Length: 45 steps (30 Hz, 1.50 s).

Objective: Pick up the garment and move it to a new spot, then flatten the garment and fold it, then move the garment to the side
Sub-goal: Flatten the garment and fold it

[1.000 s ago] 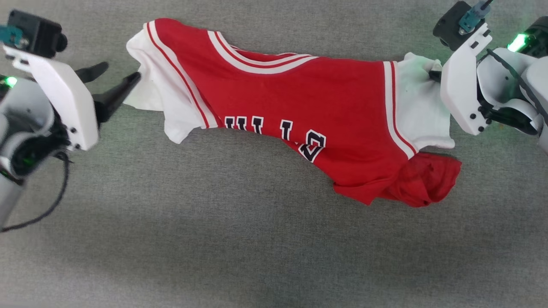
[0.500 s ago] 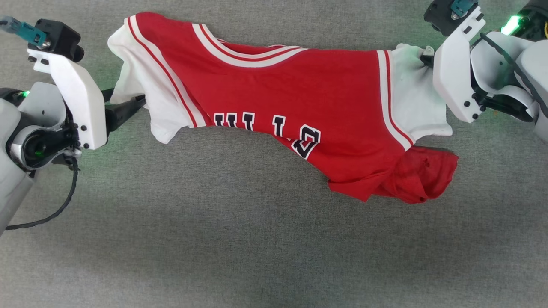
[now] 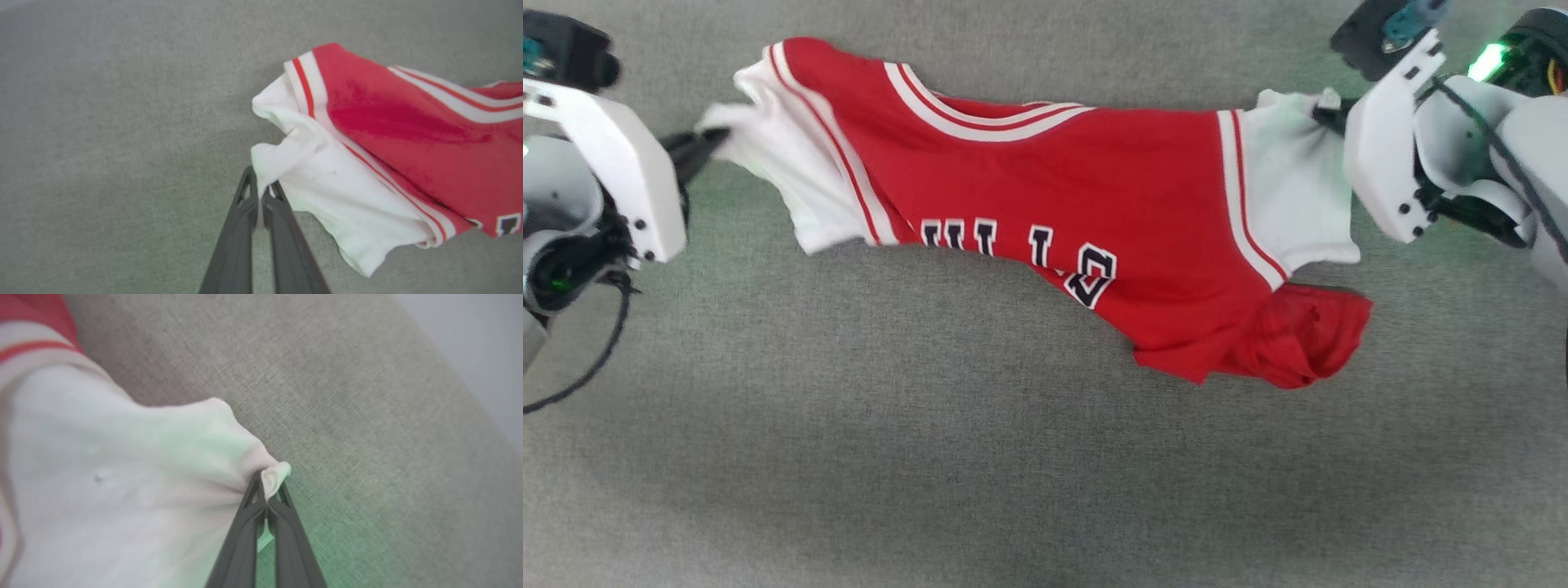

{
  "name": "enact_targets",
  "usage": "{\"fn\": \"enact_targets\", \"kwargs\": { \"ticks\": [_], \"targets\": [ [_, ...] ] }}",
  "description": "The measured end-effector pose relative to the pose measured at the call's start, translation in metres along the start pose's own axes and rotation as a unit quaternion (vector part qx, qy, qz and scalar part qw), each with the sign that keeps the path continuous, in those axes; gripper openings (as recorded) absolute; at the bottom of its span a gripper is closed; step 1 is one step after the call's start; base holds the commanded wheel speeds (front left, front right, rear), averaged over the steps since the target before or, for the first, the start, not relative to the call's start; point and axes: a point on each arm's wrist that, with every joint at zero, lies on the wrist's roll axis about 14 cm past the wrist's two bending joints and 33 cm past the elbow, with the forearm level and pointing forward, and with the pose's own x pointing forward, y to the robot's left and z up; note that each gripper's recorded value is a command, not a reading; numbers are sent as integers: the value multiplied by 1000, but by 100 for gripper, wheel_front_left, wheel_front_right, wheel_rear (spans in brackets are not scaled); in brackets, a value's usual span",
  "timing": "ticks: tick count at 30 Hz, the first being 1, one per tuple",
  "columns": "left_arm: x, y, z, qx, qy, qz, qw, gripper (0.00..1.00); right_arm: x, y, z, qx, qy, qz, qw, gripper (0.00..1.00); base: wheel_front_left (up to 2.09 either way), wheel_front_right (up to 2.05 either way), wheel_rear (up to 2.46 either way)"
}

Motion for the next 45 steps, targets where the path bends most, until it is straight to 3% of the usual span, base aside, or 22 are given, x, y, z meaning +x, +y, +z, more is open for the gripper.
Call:
{"fn": "enact_targets", "kwargs": {
  "ticks": [5, 9, 12, 17, 20, 22, 25, 31, 35, 37, 40, 45],
  "targets": [
    [-16, 3, 34, 34, -73, 14, 997, 0, -33, -34, 30, 24, -82, -53, 995, 0, 0, 0, 0],
    [-30, -3, 73, 54, -145, 11, 988, 0, -67, -65, 54, 40, -147, -101, 983, 0, 0, 0, 0],
    [-36, -16, 112, 63, -217, -1, 974, 0, -94, -96, 64, 57, -189, -146, 969, 0, 0, 0, 0],
    [-38, -32, 161, 57, -299, -13, 952, 0, -131, -145, 87, 80, -262, -221, 936, 0, 0, 0, 0],
    [-37, -37, 192, 29, -340, -16, 940, 0, -144, -164, 105, 102, -301, -250, 915, 0, 0, 0, 0],
    [-41, -39, 218, 16, -375, -16, 927, 0, -158, -178, 122, 103, -330, -274, 897, 0, 0, 0, 0],
    [-59, -39, 269, -26, -446, -18, 894, 0, -185, -199, 152, 110, -379, -307, 866, 0, 0, 0, 0],
    [-89, -52, 335, -83, -531, -42, 842, 0, -233, -216, 201, 93, -456, -344, 815, 0, 0, 0, 0],
    [-113, -51, 361, -116, -573, -56, 809, 0, -257, -224, 217, 90, -489, -357, 791, 0, 0, 0, 0],
    [-110, -53, 359, -121, -573, -62, 808, 0, -257, -228, 216, 91, -491, -361, 787, 0, 0, 0, 0],
    [-81, -60, 333, -114, -539, -73, 831, 0, -240, -228, 208, 97, -481, -358, 794, 0, 0, 0, 0],
    [-38, -59, 268, -160, -473, -96, 861, 0, -170, -210, 162, 112, -417, -331, 839, 0, 0, 0, 0]
  ]
}}
